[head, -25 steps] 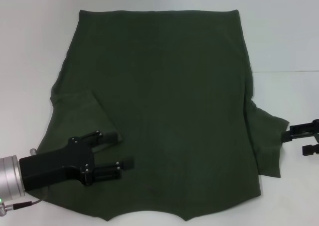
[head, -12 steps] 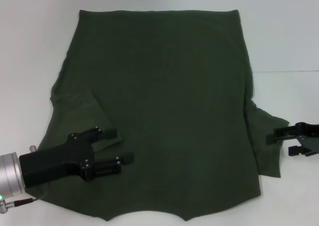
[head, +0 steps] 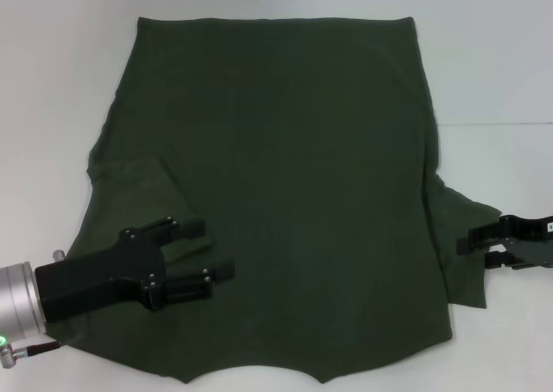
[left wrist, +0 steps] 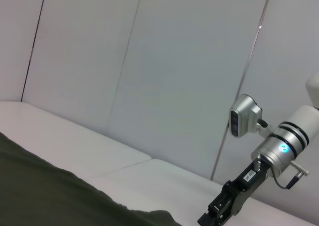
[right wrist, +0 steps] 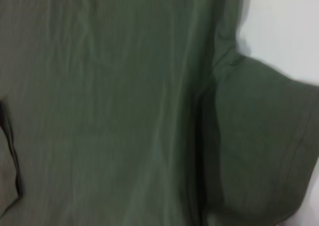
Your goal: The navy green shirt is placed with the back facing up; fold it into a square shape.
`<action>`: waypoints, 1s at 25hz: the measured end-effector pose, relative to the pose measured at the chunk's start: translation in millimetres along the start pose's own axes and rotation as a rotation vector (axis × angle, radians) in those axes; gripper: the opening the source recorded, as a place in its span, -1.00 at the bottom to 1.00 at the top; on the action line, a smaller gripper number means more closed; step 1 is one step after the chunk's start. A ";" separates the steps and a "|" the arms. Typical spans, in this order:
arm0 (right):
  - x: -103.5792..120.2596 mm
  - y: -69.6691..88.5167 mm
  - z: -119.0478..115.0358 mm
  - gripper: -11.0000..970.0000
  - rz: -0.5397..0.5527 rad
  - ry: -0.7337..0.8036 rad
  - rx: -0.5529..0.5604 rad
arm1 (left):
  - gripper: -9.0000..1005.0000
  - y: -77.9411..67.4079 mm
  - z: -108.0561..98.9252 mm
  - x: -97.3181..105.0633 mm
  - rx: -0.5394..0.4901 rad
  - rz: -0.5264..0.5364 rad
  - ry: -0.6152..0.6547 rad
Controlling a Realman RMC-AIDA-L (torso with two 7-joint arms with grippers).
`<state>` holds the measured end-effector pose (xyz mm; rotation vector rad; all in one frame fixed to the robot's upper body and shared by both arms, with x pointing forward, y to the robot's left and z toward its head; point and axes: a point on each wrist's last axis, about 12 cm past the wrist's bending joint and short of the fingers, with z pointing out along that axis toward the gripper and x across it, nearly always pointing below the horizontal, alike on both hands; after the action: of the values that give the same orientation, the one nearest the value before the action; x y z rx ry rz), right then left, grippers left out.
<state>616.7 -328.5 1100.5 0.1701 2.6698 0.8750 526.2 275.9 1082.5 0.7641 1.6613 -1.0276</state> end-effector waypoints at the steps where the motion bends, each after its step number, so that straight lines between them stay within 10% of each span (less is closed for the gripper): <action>1: -0.2 0.0 0.3 0.56 0.000 -0.003 0.001 | 0.80 -0.1 0.3 0.1 0.000 -0.001 -0.002; 5: 0.0 0.8 2.4 0.27 -0.001 -0.007 0.003 | 0.80 -0.1 0.8 -0.1 0.000 -0.002 -0.008; 25: 4.8 2.1 8.1 0.22 0.008 0.009 -0.005 | 0.80 0.2 0.5 -0.8 -0.004 0.001 -0.017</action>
<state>615.0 -321.3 1094.3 0.1765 2.6766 0.8872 526.7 275.5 1083.2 0.7520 1.6480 -1.0272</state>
